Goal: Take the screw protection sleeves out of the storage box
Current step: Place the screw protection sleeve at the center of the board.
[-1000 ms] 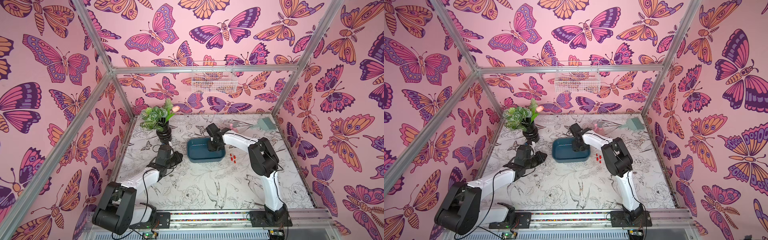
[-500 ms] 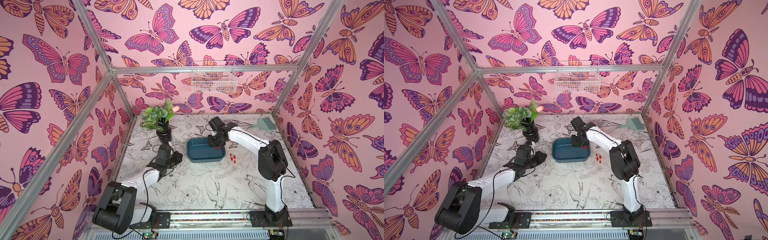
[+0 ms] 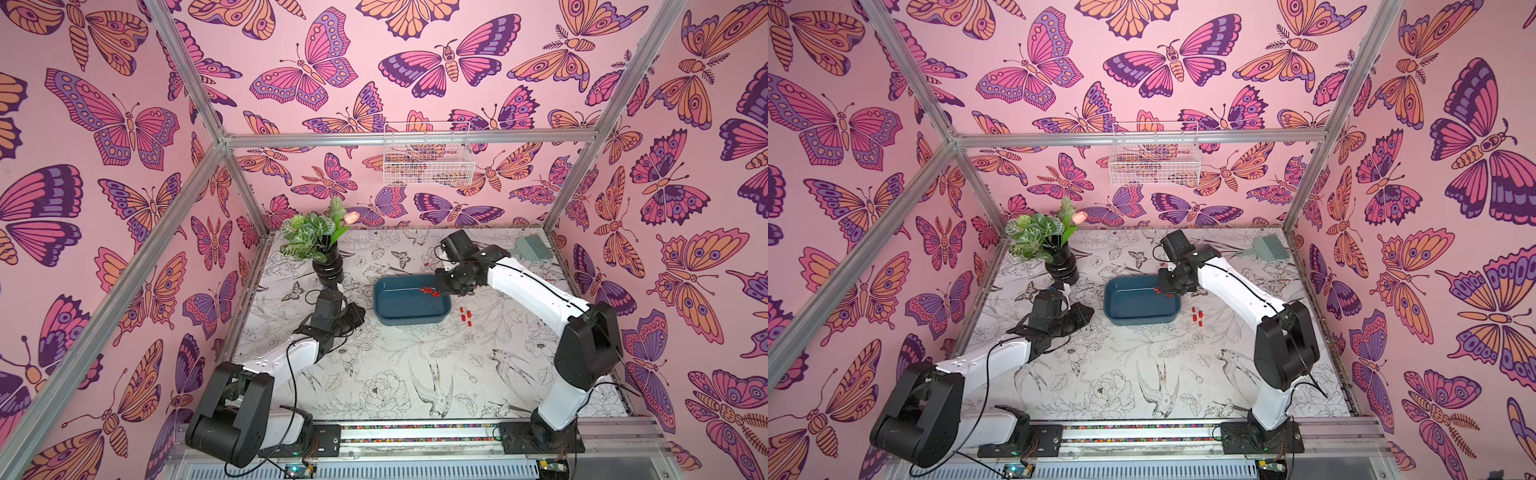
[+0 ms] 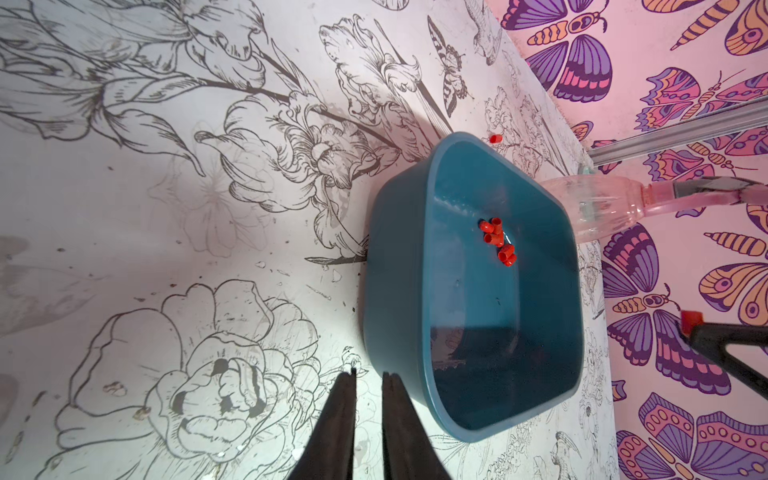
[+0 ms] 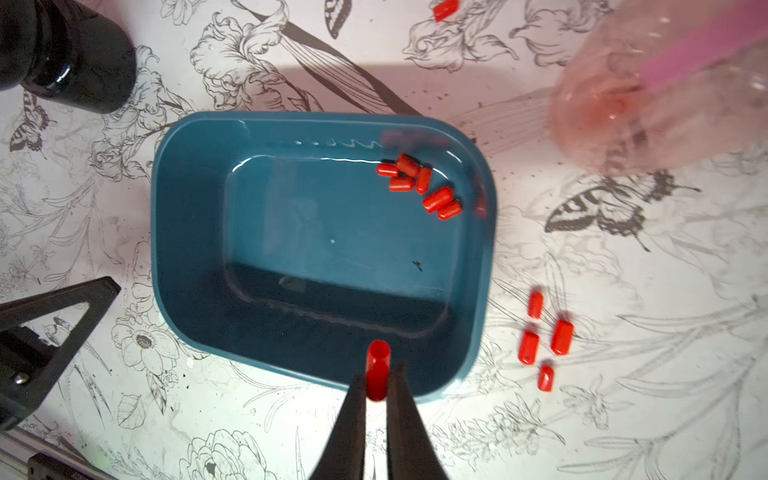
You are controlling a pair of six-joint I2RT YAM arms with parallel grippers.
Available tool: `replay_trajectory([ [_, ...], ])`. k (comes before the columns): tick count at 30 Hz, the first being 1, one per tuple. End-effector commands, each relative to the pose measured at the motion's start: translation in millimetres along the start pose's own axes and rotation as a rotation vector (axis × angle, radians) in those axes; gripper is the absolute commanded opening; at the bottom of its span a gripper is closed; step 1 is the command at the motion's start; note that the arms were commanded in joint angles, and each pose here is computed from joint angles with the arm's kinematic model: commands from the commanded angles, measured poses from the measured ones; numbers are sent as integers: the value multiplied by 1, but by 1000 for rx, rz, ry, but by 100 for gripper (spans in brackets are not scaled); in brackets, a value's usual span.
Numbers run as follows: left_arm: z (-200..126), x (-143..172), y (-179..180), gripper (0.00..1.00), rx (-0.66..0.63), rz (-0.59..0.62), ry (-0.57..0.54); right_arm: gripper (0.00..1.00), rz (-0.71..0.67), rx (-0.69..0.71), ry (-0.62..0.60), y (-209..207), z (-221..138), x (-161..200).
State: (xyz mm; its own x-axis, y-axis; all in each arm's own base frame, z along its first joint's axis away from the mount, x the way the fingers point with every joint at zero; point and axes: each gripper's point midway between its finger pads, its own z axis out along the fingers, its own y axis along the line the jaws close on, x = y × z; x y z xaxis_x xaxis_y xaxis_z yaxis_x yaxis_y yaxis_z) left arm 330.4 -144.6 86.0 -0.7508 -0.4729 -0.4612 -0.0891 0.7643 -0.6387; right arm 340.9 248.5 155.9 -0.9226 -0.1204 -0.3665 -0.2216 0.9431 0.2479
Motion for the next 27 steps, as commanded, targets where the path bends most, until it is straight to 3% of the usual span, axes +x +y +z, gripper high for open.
replay_trajectory([
  [1,0,-1,-1,18,12,-8,3,14,7,41,33,-25,-10,18],
  [11,1,-1,0,18,11,-11,7,13,92,58,49,-77,-16,45],
  [27,5,2,2,18,8,-22,23,13,147,112,172,-119,47,71],
])
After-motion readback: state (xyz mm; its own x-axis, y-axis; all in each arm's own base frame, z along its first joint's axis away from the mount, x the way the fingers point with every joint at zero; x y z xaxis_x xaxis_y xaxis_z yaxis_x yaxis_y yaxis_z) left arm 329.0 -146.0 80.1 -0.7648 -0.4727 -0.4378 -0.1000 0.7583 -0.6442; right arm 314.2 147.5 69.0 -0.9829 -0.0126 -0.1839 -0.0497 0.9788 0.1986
